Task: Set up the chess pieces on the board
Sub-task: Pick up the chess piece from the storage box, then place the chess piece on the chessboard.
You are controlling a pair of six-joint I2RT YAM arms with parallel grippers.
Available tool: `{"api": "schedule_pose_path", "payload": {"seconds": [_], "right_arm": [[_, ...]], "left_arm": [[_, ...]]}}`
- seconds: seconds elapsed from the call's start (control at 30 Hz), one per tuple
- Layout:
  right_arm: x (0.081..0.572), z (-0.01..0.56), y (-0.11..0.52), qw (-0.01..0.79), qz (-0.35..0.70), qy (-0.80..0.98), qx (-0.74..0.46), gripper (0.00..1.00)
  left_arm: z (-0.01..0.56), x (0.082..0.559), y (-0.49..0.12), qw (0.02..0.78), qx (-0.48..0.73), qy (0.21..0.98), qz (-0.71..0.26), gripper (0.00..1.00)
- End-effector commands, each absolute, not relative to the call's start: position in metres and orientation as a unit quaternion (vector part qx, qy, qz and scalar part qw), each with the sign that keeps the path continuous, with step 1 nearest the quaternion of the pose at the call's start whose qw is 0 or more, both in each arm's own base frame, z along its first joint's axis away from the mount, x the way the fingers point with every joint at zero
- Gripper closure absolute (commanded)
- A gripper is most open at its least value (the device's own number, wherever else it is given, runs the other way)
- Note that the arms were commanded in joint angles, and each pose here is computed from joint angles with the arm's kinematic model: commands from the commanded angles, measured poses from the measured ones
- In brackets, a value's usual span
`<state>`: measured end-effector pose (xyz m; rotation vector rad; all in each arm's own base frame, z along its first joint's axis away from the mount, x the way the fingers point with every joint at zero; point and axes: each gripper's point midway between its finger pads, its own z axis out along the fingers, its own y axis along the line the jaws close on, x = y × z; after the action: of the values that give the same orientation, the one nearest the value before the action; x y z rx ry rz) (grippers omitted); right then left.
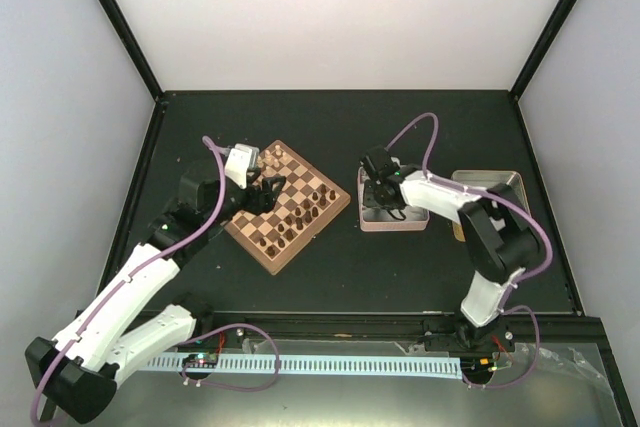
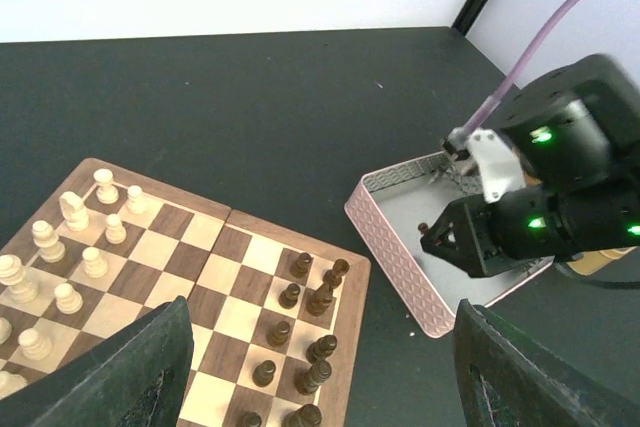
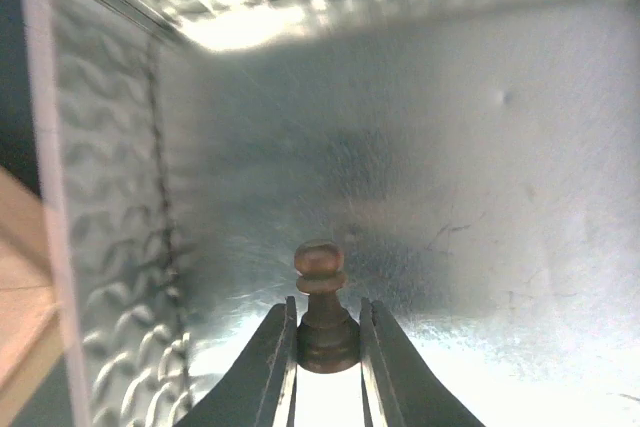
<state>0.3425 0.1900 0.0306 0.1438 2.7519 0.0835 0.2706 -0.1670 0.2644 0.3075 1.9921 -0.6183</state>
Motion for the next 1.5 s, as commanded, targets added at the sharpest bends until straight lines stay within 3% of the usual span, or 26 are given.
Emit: {"api": "schedule_pose_path", "payload": {"seconds": [0.0, 0.2, 0.37, 0.6, 0.83, 0.93, 1.2, 1.4, 1.47], "right_arm": [[0.367, 0.091, 0.201, 0.318, 0.082, 0.945, 0.012, 0.87], [0.355, 0.140, 0.213, 0.397, 0.162, 0.902, -0.048, 0.87], [0.311, 0.184, 0.247, 0.428, 0.300, 0.836, -0.168, 0.87], [0.255, 0.228, 0.274, 0.415, 0.429, 0.757, -0.266, 0.87], [0.228, 0.238, 0.283, 0.384, 0.470, 0.727, -0.321, 0.87], [0.224, 0.236, 0.284, 0.374, 0.476, 0.724, -0.331, 0.87], [0.226, 0.230, 0.287, 0.362, 0.474, 0.731, -0.332, 0.87], [0.232, 0.226, 0.287, 0.363, 0.466, 0.740, -0.322, 0.87], [0.234, 0.225, 0.286, 0.363, 0.464, 0.742, -0.319, 0.87]], "left_arm": [[0.268, 0.271, -0.177, 0.487, 0.128, 0.815, -0.288, 0.27], [0.275, 0.263, -0.208, 0.453, 0.157, 0.794, -0.374, 0.26], [0.287, 0.262, -0.239, 0.386, 0.159, 0.781, -0.464, 0.25], [0.289, 0.262, -0.283, 0.254, 0.166, 0.774, -0.556, 0.25], [0.277, 0.251, -0.309, 0.168, 0.180, 0.768, -0.592, 0.27], [0.269, 0.249, -0.316, 0.136, 0.178, 0.774, -0.593, 0.33], [0.251, 0.243, -0.325, 0.090, 0.177, 0.787, -0.584, 0.62], [0.238, 0.235, -0.321, 0.074, 0.178, 0.796, -0.573, 0.70], [0.233, 0.233, -0.320, 0.070, 0.178, 0.798, -0.572, 0.78]]}}
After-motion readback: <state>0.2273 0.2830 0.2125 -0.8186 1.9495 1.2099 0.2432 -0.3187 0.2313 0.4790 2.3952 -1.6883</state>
